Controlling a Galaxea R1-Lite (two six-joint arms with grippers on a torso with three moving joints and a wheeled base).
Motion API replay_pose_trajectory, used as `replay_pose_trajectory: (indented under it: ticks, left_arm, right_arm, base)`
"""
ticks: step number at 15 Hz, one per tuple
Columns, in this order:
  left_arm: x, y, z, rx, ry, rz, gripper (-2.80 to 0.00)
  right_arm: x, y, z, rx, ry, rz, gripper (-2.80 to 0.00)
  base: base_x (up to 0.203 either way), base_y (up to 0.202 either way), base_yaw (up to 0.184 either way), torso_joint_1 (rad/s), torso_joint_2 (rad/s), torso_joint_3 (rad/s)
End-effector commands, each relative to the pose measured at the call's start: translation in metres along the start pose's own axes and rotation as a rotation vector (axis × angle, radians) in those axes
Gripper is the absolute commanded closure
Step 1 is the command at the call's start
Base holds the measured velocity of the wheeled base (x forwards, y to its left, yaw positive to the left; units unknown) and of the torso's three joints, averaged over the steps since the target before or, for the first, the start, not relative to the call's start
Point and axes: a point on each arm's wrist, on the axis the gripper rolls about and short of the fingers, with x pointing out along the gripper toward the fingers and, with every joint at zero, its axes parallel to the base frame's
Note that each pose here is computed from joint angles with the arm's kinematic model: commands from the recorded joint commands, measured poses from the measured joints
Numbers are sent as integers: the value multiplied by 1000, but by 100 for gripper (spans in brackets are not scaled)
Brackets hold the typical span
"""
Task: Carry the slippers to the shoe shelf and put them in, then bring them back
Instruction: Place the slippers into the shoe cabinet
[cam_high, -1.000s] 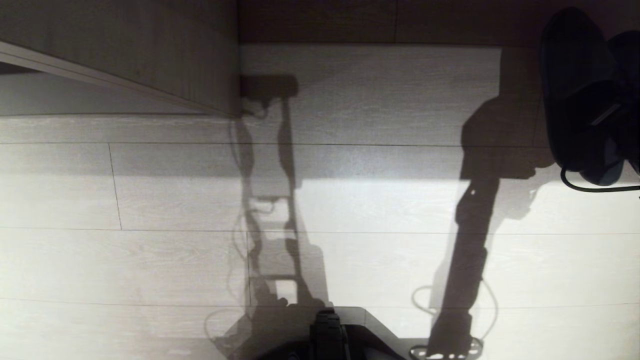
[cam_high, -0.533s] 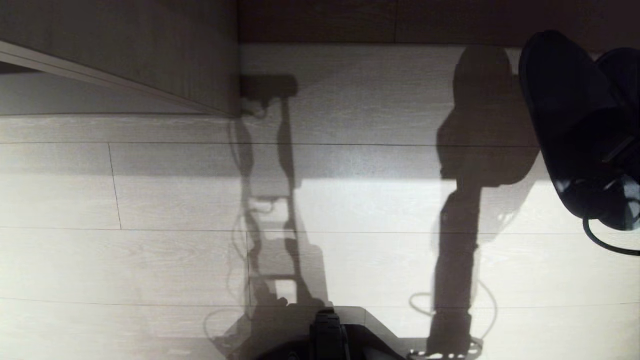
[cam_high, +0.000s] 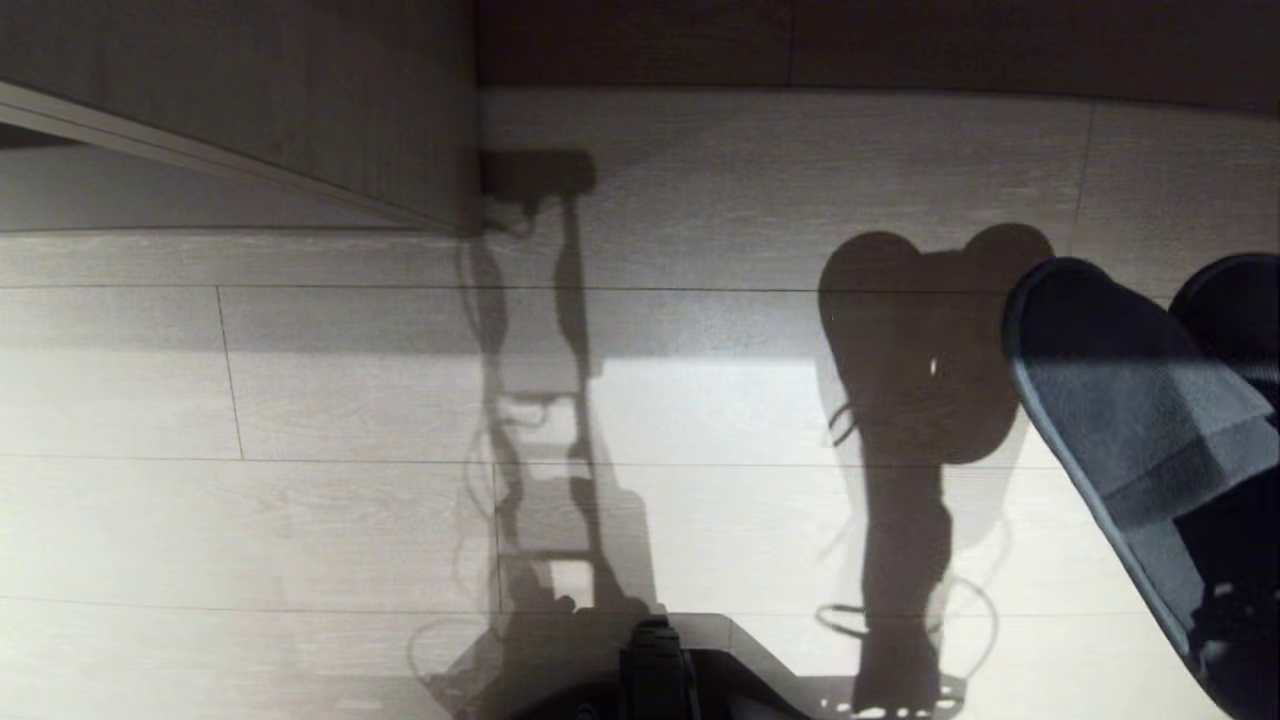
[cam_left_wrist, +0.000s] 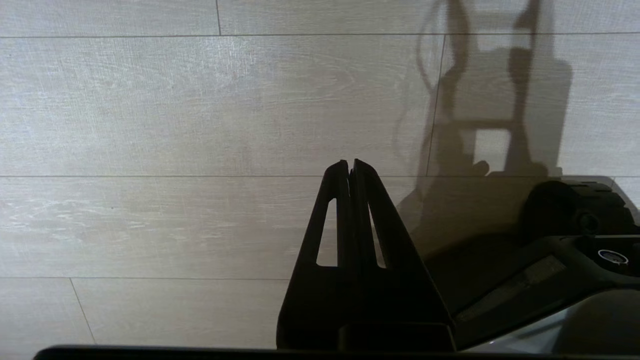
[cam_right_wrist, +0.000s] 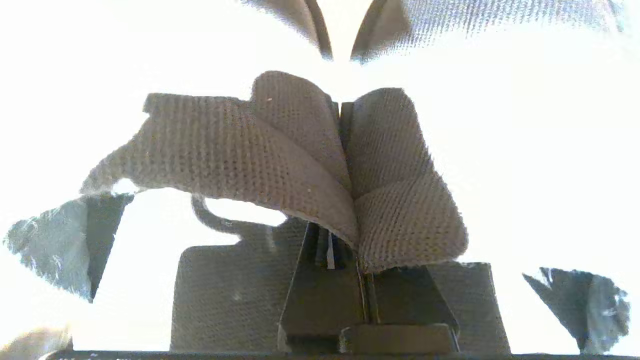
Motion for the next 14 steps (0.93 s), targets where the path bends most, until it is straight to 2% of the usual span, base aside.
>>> replay_pose_trajectory:
  ticks: [1,6,8,11,13,14]
  left_arm:
    - [0,0,0,-2,0,0,0]
    - [0,0,0,0,0,0,0]
    - [0,0,0,0,0,0,0]
    - [0,0,0,0,0,0,0]
    - [0,0,0,0,0,0,0]
    - [0,0,0,0,0,0,0]
  right_arm:
    - [-35,6,-2,-13,-79,9,0]
    - [-84,14,-36,-27,-7,12,0]
    - [-99,16,-51,-40,53,25,0]
    - [-113,18,-68,-45,118,37,0]
    - [-119,19,-80,-34,203,42,0]
    - [-121,19,-80,-39,189,41,0]
  base:
    - [0,0,0,0,0,0]
    - [0,0,0,0,0,0]
    - [0,0,0,0,0,0]
    - [0,0,0,0,0,0]
    - [0,0,0,0,0,0]
    - [0,0,0,0,0,0]
